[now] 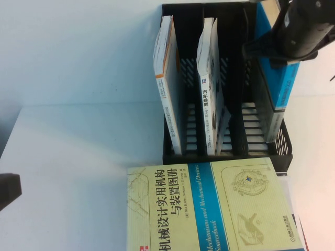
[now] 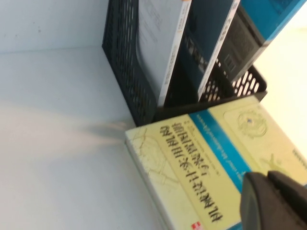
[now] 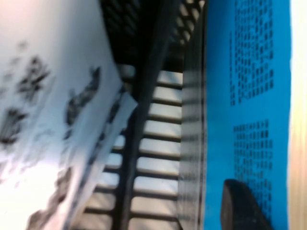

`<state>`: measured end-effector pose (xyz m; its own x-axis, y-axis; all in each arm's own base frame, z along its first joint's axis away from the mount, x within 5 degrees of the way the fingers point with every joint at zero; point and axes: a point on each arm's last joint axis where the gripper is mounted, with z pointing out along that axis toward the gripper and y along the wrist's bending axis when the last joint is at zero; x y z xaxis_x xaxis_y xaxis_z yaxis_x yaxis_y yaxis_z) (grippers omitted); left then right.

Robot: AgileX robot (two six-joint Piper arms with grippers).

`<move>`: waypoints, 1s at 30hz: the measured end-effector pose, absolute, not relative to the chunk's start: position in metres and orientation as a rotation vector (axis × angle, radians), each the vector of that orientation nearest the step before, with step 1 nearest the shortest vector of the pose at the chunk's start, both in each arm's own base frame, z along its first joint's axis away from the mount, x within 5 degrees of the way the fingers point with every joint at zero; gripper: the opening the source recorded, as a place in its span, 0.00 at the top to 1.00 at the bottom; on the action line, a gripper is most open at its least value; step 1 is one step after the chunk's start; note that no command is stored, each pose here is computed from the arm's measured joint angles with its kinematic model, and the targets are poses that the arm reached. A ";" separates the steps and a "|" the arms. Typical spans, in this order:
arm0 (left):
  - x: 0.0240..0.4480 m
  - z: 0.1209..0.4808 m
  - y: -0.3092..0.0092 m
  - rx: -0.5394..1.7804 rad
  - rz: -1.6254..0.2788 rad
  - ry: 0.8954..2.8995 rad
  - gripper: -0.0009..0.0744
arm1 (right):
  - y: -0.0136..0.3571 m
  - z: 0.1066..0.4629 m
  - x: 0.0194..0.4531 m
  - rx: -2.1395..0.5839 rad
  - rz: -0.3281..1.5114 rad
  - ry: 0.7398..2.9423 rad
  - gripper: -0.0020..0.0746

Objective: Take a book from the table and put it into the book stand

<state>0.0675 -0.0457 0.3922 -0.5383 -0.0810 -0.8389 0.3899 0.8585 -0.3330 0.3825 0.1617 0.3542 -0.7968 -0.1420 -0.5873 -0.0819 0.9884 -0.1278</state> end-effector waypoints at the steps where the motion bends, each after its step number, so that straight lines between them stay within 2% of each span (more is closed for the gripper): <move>1: 0.068 0.392 -0.046 0.214 -0.623 2.054 0.99 | 0.159 0.352 0.387 -0.158 -0.133 2.502 0.71; 7: 0.070 0.398 -0.048 0.194 -0.665 1.988 0.99 | 0.149 0.330 0.406 -0.166 -0.128 2.539 0.71; 9: 0.070 0.399 -0.048 0.181 -0.679 1.978 0.99 | 0.149 0.326 0.409 -0.188 -0.131 2.542 0.67; 15: 0.073 0.399 -0.050 0.168 -0.688 1.991 0.99 | 0.147 0.336 0.414 -0.228 -0.186 2.447 0.23; 18: 0.078 0.395 -0.054 0.167 -0.682 2.017 0.99 | 0.145 0.343 0.412 -0.257 -0.206 2.425 0.12; 23: 0.091 0.378 -0.063 0.166 -0.652 2.107 0.99 | 0.138 0.384 0.390 -0.303 -0.151 2.335 0.08; 30: 0.100 0.371 -0.071 0.152 -0.678 2.159 0.99 | 0.122 0.471 0.315 -0.469 0.024 2.145 0.07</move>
